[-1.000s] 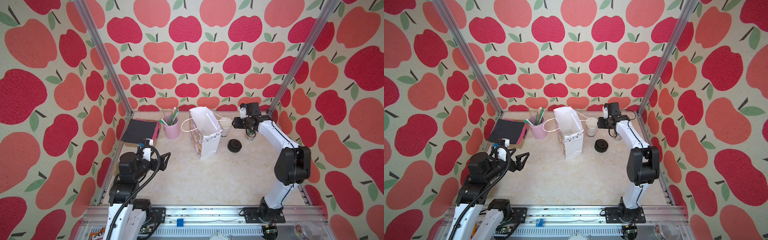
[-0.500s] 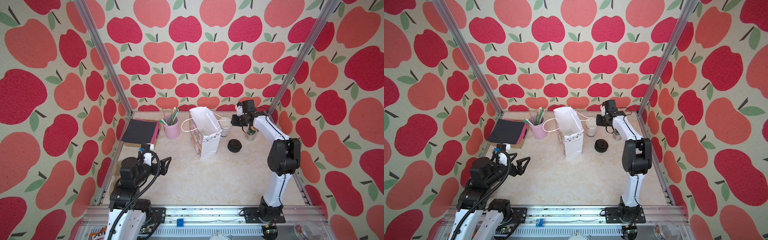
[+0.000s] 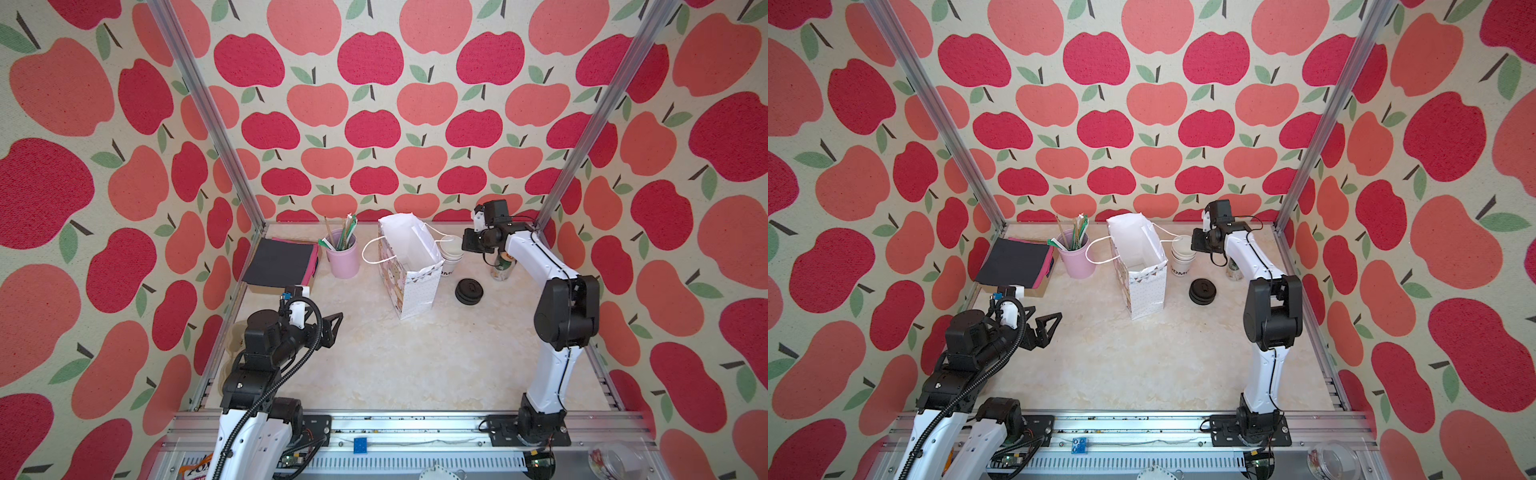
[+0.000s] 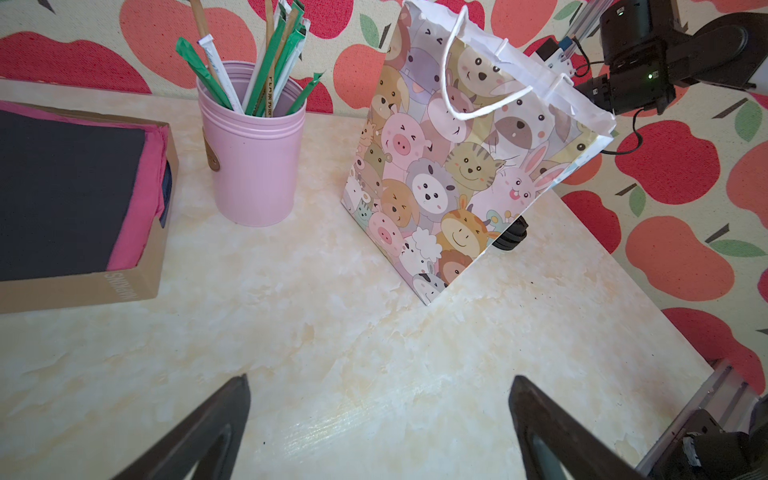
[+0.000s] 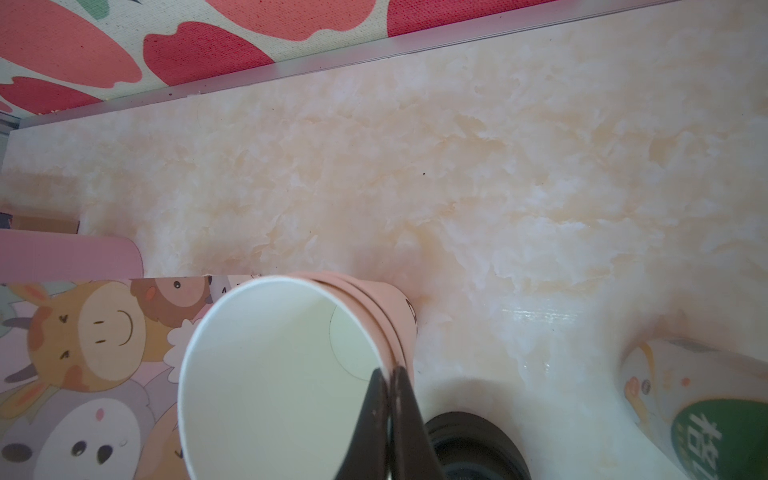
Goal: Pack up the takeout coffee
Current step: 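Grip the rim of the white cup stack with the right gripper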
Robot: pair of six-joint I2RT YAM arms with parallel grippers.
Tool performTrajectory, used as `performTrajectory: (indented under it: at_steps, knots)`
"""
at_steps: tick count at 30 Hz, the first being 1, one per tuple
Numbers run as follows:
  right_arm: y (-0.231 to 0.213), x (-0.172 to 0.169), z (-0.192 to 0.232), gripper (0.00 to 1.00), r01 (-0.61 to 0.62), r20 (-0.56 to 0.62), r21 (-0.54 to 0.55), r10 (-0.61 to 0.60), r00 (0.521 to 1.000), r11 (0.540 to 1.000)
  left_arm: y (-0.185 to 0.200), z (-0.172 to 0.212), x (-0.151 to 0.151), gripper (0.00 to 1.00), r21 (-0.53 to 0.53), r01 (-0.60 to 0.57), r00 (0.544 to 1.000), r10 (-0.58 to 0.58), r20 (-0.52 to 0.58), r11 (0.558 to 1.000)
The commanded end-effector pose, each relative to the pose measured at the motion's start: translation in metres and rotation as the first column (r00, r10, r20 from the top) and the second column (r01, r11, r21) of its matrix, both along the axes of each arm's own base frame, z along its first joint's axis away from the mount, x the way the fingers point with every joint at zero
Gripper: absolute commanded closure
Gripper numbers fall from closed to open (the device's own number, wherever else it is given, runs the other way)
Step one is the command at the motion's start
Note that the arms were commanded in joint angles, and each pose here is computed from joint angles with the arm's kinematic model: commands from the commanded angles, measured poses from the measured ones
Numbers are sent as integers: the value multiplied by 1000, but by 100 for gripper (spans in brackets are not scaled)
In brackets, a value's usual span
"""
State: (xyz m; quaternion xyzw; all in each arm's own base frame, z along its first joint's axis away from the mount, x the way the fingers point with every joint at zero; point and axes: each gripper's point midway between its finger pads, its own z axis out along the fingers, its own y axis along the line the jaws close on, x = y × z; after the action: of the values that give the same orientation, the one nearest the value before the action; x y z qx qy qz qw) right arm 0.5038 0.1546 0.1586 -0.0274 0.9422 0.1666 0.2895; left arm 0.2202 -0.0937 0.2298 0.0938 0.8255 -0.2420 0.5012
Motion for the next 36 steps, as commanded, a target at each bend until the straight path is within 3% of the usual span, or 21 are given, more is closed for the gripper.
performTrajectory:
  at_steps: [1, 15, 36]
  knots:
    - [4, 3, 27, 100, 14, 49, 40, -16, 999, 999, 1, 2, -1, 1, 8, -7, 1000, 7, 5, 1000]
    - [-1, -11, 63, 100, 12, 117, 44, -17, 993, 999, 4, 2, 0, 1, 16, -19, 1000, 19, 6, 1000]
    - [-10, -26, -11, 100, -47, -34, -84, 44, 998, 995, 5, 0, 1, 1, 17, -25, 1000, 25, -2, 1000]
